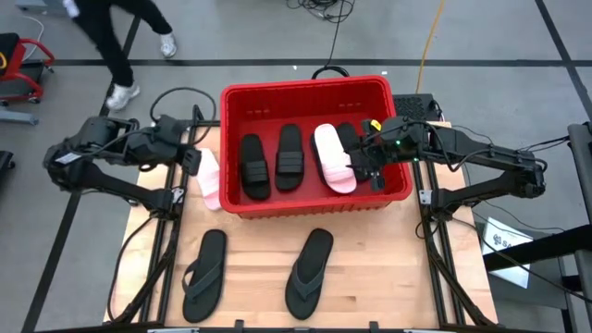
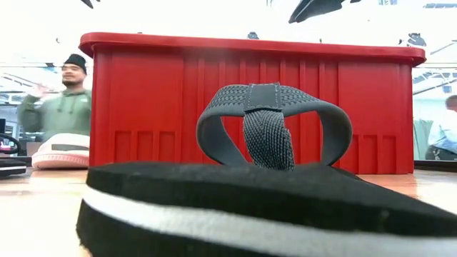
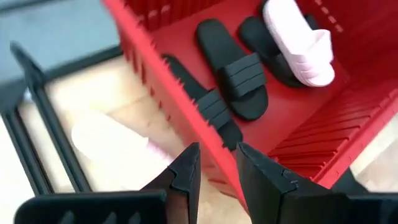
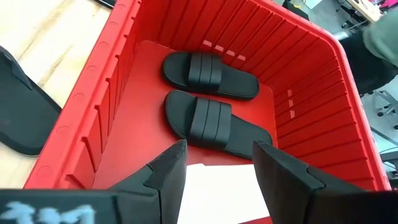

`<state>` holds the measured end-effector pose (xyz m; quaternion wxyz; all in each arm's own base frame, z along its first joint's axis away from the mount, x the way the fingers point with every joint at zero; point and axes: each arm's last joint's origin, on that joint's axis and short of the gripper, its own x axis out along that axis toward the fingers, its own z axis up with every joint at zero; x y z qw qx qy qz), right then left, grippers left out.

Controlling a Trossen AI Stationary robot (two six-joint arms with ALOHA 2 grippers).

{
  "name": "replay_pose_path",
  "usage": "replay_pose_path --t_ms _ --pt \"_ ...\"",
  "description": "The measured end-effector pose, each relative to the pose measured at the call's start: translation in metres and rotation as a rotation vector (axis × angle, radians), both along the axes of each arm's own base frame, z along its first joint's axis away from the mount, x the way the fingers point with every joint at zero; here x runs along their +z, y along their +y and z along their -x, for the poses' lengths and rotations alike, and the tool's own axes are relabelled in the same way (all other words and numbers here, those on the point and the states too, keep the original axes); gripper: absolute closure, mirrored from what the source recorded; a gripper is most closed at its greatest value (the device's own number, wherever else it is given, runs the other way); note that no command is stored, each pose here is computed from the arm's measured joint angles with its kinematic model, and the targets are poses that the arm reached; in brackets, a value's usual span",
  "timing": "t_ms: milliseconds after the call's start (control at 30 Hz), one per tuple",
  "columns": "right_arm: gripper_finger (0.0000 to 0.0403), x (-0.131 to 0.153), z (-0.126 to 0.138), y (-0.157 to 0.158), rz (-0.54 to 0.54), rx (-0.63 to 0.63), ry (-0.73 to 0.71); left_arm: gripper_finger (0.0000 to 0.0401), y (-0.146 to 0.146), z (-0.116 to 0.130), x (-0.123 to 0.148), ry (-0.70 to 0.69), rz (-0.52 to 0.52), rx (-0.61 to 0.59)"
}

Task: Pick and place slides into bin
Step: Put the pink slipper into the red organizer bin

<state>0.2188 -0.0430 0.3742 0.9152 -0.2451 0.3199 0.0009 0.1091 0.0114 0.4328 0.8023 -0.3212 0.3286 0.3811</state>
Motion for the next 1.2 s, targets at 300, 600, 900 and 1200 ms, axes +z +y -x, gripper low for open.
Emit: replay_pose_path --t_ms 300,600,900,1200 --pt "0.0229 0.000 0.000 0.000 0.000 0.000 -0.001 0.0304 0.006 0.017 -0.042 0.033 0.153 0.193" --pt "0.0228 0.000 0.000 0.000 0.000 0.000 -0.001 0.0304 0.015 0.028 -0.087 0.120 0.272 0.370" --pt "0.0230 0.000 0.000 0.000 0.001 0.000 -0.005 0.0304 0.020 0.029 -0.112 0.199 0.336 0.432" --pt "0.0233 0.001 -0.001 0.000 0.001 0.000 -0.009 0.0301 0.022 0.022 -0.115 0.251 0.374 0.365"
